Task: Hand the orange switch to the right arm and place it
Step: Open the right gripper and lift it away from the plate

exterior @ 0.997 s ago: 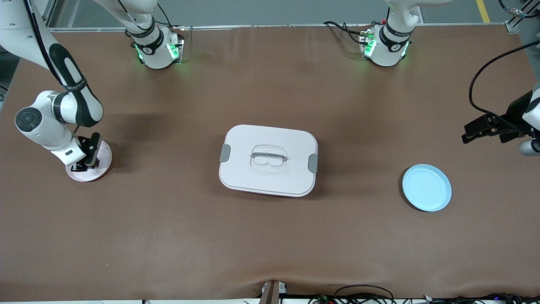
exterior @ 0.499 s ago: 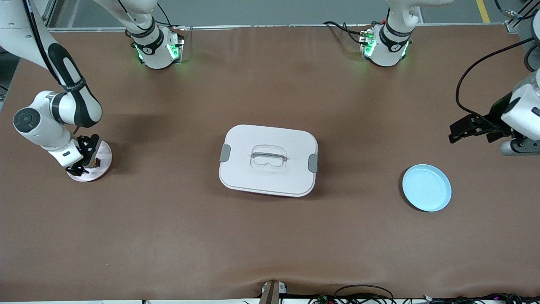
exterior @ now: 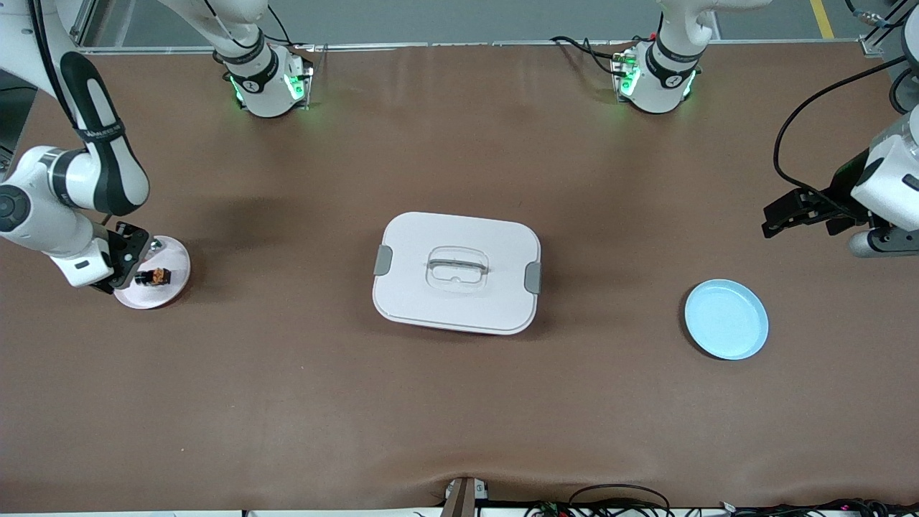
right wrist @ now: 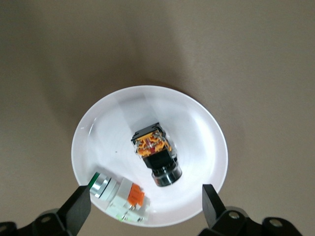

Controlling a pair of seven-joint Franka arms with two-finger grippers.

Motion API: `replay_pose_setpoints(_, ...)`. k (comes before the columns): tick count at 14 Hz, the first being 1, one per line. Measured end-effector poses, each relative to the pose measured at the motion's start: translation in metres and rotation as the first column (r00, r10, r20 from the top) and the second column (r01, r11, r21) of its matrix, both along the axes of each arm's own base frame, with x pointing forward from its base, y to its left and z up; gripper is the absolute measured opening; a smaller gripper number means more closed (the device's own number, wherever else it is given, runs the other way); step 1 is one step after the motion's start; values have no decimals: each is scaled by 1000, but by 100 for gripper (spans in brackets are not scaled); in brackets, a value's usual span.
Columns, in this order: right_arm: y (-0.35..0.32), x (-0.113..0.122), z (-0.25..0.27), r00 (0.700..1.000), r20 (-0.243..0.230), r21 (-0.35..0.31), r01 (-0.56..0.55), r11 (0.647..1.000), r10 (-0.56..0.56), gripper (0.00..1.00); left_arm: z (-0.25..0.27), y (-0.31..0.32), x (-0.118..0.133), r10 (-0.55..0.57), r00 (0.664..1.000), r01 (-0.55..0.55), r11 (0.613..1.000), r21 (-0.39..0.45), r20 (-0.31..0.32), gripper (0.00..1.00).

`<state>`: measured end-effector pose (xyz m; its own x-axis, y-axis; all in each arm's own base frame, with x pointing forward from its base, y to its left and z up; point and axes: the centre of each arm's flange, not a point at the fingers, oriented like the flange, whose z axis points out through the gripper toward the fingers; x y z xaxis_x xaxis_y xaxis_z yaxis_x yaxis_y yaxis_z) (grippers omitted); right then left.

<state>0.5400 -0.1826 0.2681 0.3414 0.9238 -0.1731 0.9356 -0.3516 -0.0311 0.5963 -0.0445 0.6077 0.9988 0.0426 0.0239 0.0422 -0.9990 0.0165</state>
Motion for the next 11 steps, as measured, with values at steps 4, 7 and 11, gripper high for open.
replay_pose_setpoints(4, 10, 3, 46, 990, -21, -26, 137, 990, -138, 100, -1, 2, 0, 4, 1000, -4, 1000, 0, -1, 100)
replay_pose_setpoints(7, 36, 10, 102, 968, -39, -47, 247, 968, -249, 100, -2, 7, 0, 11, 1000, -11, 1000, -1, -1, 100)
replay_pose_setpoints(11, 70, 25, 179, 910, -67, -49, 406, 913, -408, 100, -2, 10, 0, 15, 1000, -15, 1000, -1, -1, 100)
